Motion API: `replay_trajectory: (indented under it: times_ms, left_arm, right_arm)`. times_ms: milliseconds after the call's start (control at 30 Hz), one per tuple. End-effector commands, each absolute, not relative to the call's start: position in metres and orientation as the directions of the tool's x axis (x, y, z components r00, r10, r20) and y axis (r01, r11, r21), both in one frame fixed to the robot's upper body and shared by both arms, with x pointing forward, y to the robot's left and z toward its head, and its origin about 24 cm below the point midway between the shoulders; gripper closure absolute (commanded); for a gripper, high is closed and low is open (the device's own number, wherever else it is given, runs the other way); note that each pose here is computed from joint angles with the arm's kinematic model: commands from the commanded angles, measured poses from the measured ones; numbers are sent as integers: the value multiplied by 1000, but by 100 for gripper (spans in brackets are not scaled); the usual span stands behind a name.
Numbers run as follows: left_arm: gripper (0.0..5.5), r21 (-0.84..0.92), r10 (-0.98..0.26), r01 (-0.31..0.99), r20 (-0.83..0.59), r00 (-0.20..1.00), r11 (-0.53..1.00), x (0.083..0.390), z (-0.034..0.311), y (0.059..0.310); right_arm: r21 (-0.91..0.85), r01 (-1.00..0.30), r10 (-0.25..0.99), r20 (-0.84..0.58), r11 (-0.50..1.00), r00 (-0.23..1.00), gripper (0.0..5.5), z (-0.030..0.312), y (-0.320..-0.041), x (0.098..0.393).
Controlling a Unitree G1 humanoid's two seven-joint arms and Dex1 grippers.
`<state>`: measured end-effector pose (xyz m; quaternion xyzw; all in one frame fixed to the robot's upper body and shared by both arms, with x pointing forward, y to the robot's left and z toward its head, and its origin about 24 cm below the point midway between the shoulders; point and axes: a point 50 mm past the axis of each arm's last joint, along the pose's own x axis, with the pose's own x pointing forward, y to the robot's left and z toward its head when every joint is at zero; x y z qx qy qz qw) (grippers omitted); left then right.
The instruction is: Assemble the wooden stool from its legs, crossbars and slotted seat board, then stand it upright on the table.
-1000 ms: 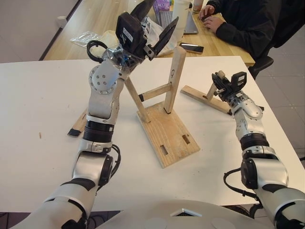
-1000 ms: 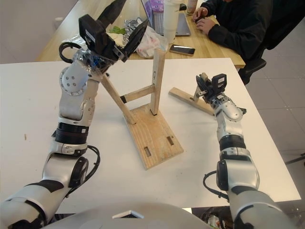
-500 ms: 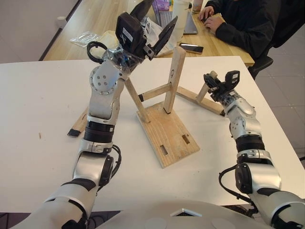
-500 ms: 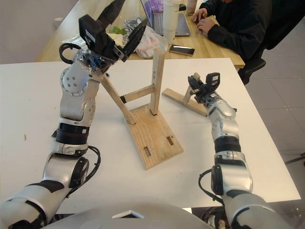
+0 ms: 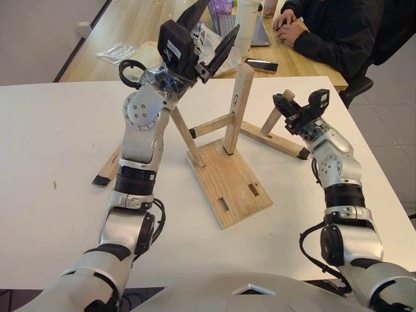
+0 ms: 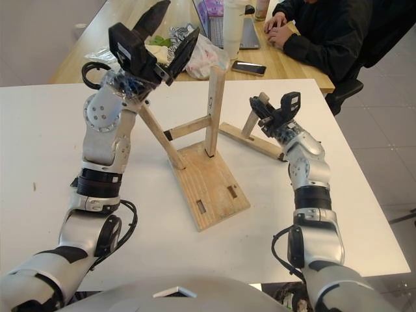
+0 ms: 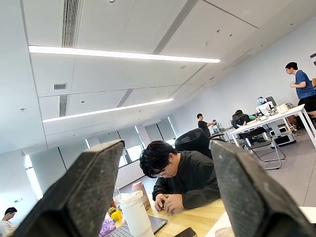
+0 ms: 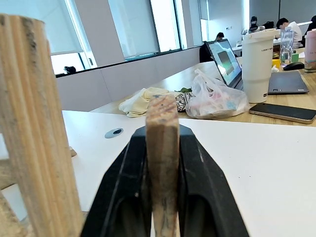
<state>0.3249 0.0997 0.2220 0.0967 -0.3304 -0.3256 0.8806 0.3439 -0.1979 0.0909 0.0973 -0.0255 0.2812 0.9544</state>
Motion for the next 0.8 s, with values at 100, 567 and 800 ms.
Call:
replay_trajectory:
  times_ms: [100,567,800]
  left_arm:
    - [231,399,-646,510,518,561,762,325,224,98]
    - [231,393,-650,520,514,560,758,326,223,95]
    - [231,372,-634,516,517,575,772,327,222,99]
  right_arm:
    - [-1,-515,513,98,857,853,510,85,-204,352]
    - [-81,-654,646,-103,752,756,510,49,-221,330]
    - [3,-752,748,-113,659,654,510,43,-221,306]
